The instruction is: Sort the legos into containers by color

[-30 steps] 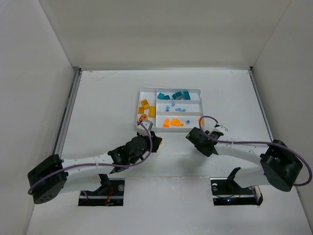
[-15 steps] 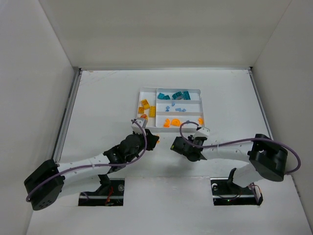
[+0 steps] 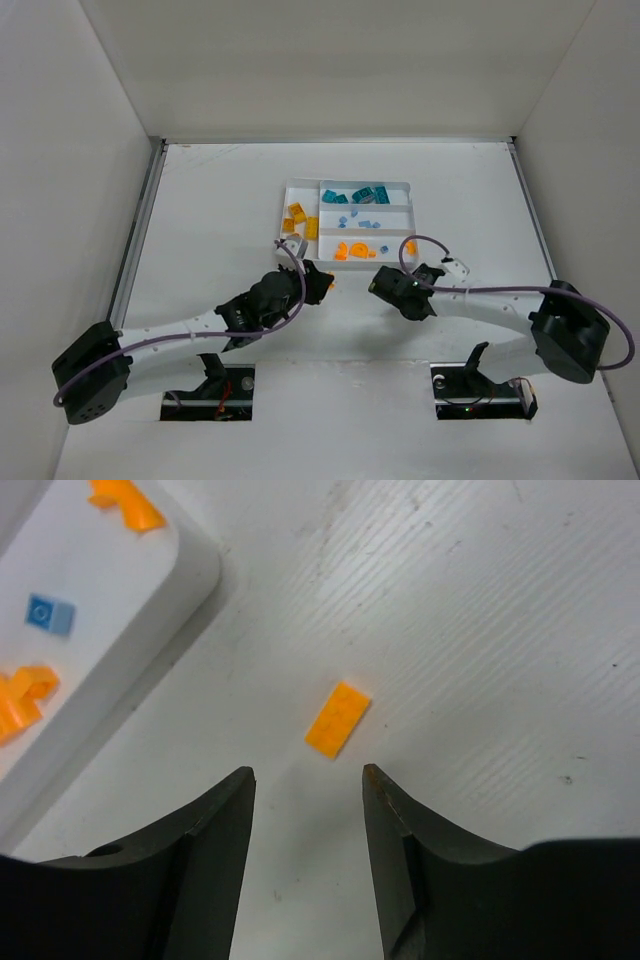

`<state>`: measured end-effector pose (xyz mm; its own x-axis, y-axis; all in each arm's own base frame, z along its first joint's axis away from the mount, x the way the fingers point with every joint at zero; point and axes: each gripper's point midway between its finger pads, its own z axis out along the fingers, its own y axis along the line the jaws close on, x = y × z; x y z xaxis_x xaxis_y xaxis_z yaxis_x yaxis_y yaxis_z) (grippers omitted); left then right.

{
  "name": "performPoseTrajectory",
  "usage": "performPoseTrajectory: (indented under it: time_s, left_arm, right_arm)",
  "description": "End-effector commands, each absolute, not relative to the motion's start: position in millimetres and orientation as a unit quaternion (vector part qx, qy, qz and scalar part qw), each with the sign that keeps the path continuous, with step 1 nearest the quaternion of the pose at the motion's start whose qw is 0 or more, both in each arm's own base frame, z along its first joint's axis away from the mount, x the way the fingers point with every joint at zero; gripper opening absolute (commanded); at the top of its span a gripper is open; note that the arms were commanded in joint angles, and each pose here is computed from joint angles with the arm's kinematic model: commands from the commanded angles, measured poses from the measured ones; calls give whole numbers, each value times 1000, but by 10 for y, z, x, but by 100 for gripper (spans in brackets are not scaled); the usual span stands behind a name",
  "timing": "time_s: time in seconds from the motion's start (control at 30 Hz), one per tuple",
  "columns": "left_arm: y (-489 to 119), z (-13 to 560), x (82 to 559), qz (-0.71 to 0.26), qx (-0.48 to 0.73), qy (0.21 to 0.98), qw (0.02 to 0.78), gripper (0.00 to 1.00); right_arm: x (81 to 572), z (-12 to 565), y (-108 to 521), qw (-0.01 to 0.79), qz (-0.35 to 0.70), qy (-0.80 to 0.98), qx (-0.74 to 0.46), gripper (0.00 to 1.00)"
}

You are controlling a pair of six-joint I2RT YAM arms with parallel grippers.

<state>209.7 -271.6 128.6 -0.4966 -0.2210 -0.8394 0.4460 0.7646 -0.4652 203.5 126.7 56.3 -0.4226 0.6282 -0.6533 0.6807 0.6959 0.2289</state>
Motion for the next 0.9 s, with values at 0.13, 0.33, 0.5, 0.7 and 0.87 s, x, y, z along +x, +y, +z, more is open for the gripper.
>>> performPoseTrajectory:
  time_s: [0.13,0.33,0.5,0.7,0.87]
  left_arm:
    - [-2753,1679,1966,-397,62,754,519,12]
    - [-2658,1727,1940,-406,53,745,527,12]
    - [-2592,1763,1966,-405,45,742,533,12]
    - [-2517,1810,2016,-402,31,737,542,12]
    - [-2297,1919,2089,-395,5,727,561,12]
  right_arm:
    - [2108,488,1045,375,-96,767,511,52]
    - [2239,408,1056,370,-113,755,530,46]
    - [2236,407,1087,372,-105,754,531,43]
    - [2267,414,1174,370,-105,770,509,39]
    - [2299,234,1379,342,-78,785,510,27]
